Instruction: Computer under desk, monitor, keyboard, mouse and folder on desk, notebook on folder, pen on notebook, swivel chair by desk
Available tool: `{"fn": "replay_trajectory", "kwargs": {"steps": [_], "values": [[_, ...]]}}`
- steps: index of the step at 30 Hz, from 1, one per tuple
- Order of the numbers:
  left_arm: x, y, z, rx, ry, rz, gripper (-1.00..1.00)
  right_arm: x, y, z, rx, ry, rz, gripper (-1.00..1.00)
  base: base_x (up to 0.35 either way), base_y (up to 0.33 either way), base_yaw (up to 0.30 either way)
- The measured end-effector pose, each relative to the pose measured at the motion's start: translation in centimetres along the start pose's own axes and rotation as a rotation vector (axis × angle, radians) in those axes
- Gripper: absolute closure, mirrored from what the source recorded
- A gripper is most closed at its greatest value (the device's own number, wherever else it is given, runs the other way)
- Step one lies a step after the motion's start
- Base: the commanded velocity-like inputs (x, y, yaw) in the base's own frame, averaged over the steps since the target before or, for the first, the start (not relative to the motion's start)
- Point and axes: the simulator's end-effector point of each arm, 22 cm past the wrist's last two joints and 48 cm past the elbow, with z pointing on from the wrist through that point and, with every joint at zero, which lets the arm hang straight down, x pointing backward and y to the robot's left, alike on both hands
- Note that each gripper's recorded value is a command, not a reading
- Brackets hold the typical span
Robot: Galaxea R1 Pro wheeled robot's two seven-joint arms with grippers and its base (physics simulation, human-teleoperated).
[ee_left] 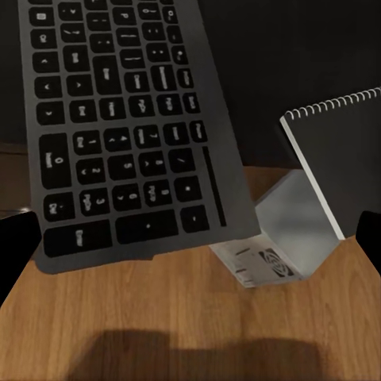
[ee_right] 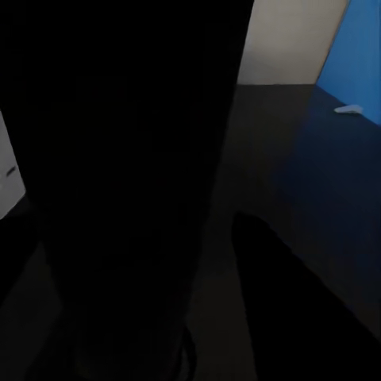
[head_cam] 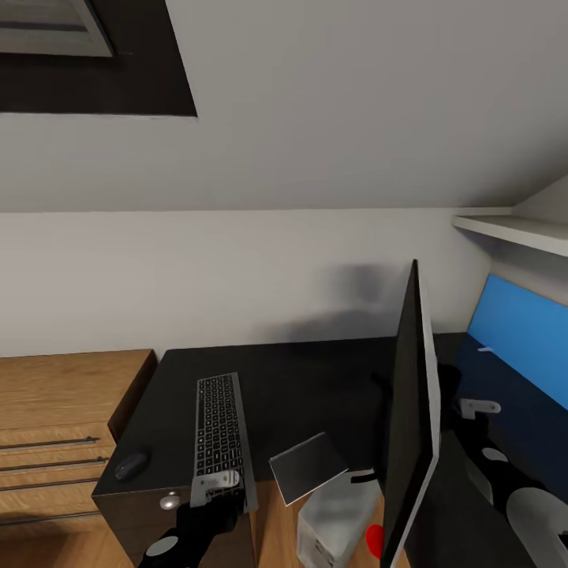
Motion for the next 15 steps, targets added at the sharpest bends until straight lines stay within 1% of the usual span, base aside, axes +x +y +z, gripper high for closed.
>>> {"fn": "replay_trajectory", "kwargs": {"steps": [15], "values": [[-0.09, 0.00, 0.00, 0.000, -0.002, -0.001, -1.00, -0.14, 0.14, 0.00, -0.005, -0.007, -0.006, 1.00, 0.000, 0.000, 0.000]]}}
